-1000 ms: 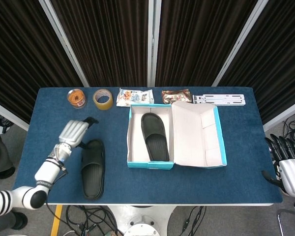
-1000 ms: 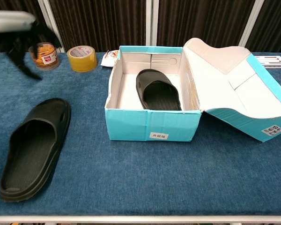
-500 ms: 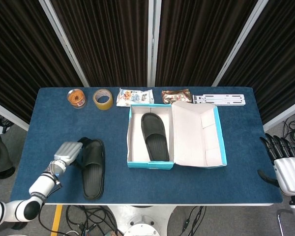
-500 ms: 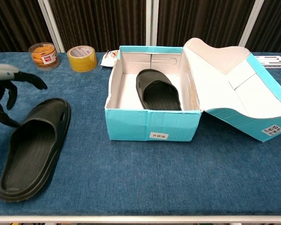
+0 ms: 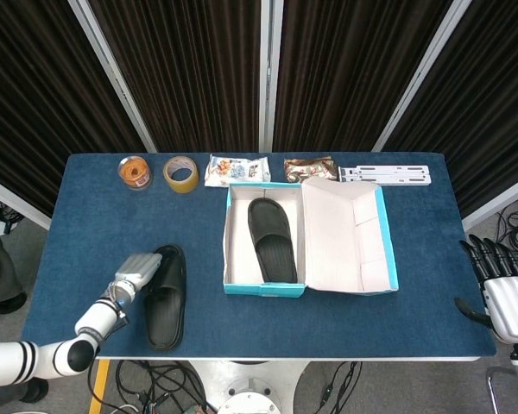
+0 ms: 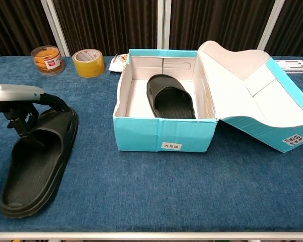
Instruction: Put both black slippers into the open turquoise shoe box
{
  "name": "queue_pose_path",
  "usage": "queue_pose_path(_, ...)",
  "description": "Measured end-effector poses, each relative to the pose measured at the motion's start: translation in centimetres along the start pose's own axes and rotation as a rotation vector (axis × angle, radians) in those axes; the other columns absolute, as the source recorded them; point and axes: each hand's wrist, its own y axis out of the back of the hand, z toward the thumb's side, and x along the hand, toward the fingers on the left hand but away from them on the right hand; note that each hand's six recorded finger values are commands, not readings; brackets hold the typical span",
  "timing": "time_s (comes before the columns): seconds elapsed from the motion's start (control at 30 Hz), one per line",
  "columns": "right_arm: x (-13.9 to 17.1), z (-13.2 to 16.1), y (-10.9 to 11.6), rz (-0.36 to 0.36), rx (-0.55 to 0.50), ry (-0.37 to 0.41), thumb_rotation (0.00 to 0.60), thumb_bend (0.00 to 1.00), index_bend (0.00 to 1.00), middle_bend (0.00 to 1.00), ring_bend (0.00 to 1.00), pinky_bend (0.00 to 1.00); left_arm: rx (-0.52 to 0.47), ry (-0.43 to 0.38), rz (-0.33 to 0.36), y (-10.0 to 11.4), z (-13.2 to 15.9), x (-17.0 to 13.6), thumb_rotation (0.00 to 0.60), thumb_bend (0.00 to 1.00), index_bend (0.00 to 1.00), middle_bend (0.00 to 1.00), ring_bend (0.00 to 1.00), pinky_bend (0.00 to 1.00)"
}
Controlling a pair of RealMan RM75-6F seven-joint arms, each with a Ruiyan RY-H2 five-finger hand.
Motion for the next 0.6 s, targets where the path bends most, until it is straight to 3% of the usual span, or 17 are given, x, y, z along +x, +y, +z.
queue_pose_path(0.1, 0.0, -0.1, 0.0, -0.002, -0.003, -0.003, 0.6, 0.11, 0.0, 0.03, 0.0, 0.11, -0.004, 0.027, 0.035, 0.0, -0.1, 0.5, 0.6, 0.14, 0.39, 0.42, 0.73, 0.83)
queue_pose_path(0.33, 0.2, -0.4, 0.2, -0.017, -0.008, -0.006, 0.6, 0.11, 0.0, 0.03, 0.0, 0.11, -0.035, 0.063, 0.049, -0.1, -0.6, 0.3, 0.6, 0.16, 0.47, 0.52, 0.75, 0.84)
queue_pose_path(0.43, 0.4, -0.5, 0.3, -0.018, -0.009, -0.008, 0.6, 0.11, 0.0, 0.03, 0.0, 0.11, -0.096, 0.067, 0.089, 1.1, -1.1, -0.2, 0.6, 0.16, 0.47, 0.53, 0.75, 0.85)
queue_pose_path(0.6, 0.4, -0.3, 0.2, -0.016, -0.012, -0.003, 0.6, 0.11, 0.0, 0.03, 0.0, 0.11, -0.248, 0.052, 0.227, 5.1, -2.3, -1.8, 0.6, 0.16, 0.48, 0.53, 0.74, 0.85)
